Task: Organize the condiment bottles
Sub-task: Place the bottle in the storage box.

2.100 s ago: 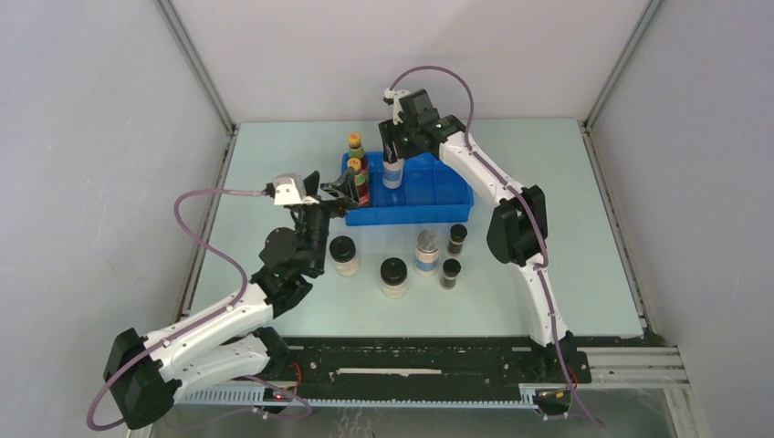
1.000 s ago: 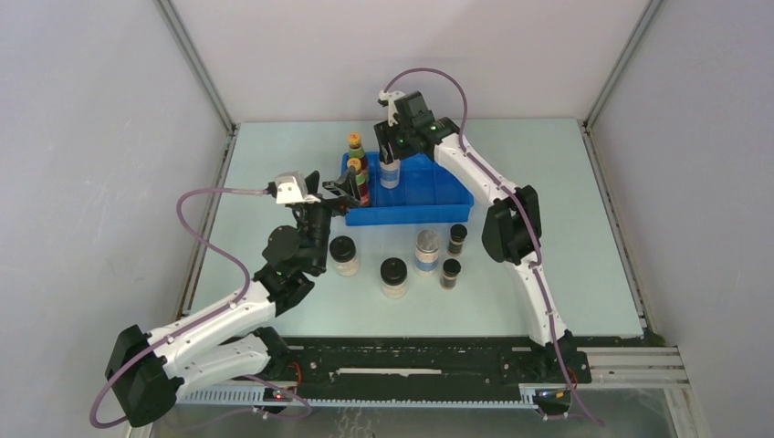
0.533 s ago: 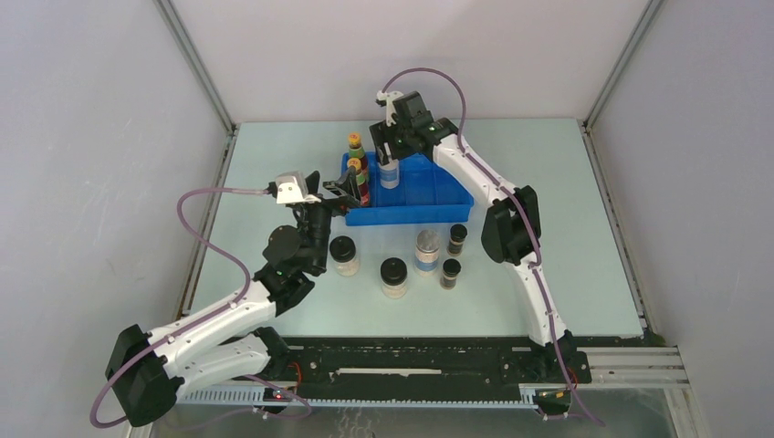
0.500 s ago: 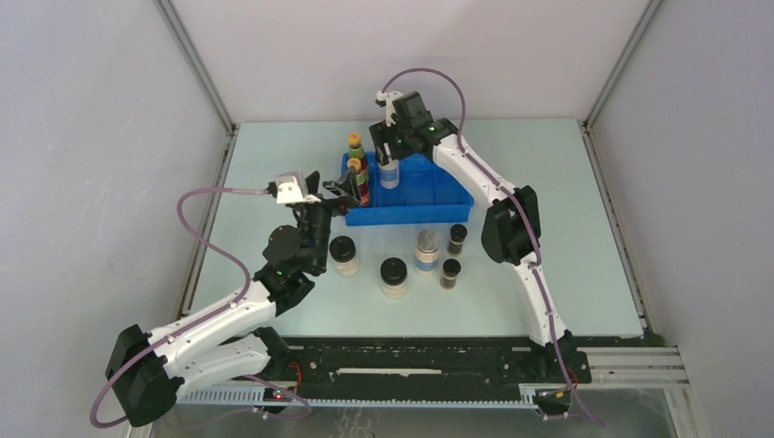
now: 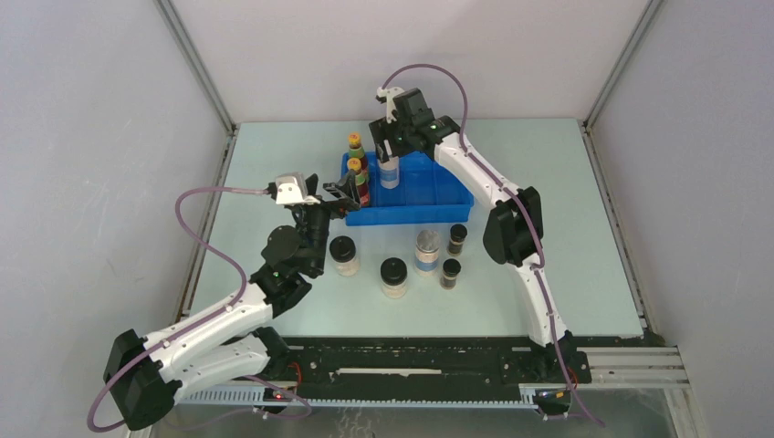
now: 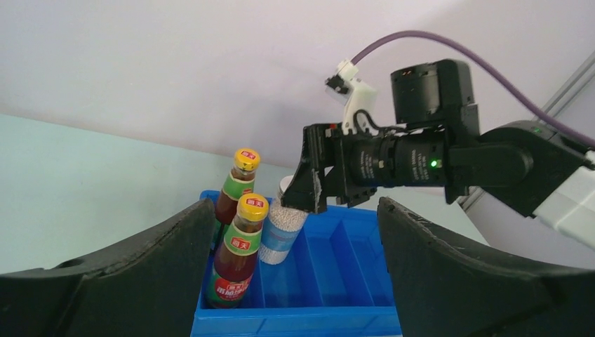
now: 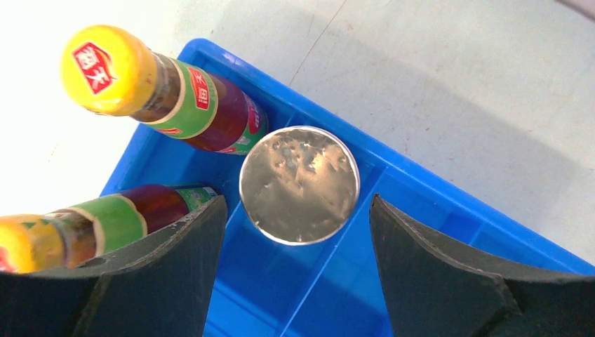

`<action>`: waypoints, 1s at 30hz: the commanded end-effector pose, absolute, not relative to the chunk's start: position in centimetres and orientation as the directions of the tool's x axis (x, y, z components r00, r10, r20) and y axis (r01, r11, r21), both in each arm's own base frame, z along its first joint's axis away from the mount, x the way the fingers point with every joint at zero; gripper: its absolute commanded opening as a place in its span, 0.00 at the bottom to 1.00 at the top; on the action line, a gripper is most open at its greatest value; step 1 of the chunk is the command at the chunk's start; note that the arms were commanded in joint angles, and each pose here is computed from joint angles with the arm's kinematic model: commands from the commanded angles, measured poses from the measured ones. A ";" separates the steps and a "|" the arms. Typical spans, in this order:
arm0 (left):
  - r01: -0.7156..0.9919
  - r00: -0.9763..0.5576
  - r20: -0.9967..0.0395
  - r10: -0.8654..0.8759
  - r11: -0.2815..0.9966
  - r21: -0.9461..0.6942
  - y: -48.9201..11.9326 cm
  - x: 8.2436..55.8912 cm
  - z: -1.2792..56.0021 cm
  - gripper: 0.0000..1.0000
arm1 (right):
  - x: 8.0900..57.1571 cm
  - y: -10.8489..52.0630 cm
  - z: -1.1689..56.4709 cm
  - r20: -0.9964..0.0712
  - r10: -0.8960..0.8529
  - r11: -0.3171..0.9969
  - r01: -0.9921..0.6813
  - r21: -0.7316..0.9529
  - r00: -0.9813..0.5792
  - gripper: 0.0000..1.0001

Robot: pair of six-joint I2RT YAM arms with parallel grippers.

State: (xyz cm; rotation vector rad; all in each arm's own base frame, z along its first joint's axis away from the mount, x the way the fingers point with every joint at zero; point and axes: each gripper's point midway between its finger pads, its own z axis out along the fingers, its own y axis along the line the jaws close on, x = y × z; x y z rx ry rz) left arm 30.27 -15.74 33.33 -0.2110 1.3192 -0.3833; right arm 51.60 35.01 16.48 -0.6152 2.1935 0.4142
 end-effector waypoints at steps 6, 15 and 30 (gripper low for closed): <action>0.160 0.192 -0.898 -0.397 0.915 -0.370 -14.7 29.3 34.6 0.92 | 49.6 33.0 26.2 -0.865 -0.205 0.851 -0.520 0.074 -0.458 0.83; 0.176 0.150 -0.908 -0.392 0.914 -0.366 -14.7 28.6 34.3 1.00 | 44.0 28.7 27.5 -0.862 -0.158 0.900 -0.429 0.075 -0.481 0.84; 0.211 0.069 -0.899 -0.432 0.887 -0.410 -15.9 28.3 33.3 1.00 | 32.1 23.1 24.4 -0.821 -0.134 0.946 -0.317 0.060 -0.555 0.90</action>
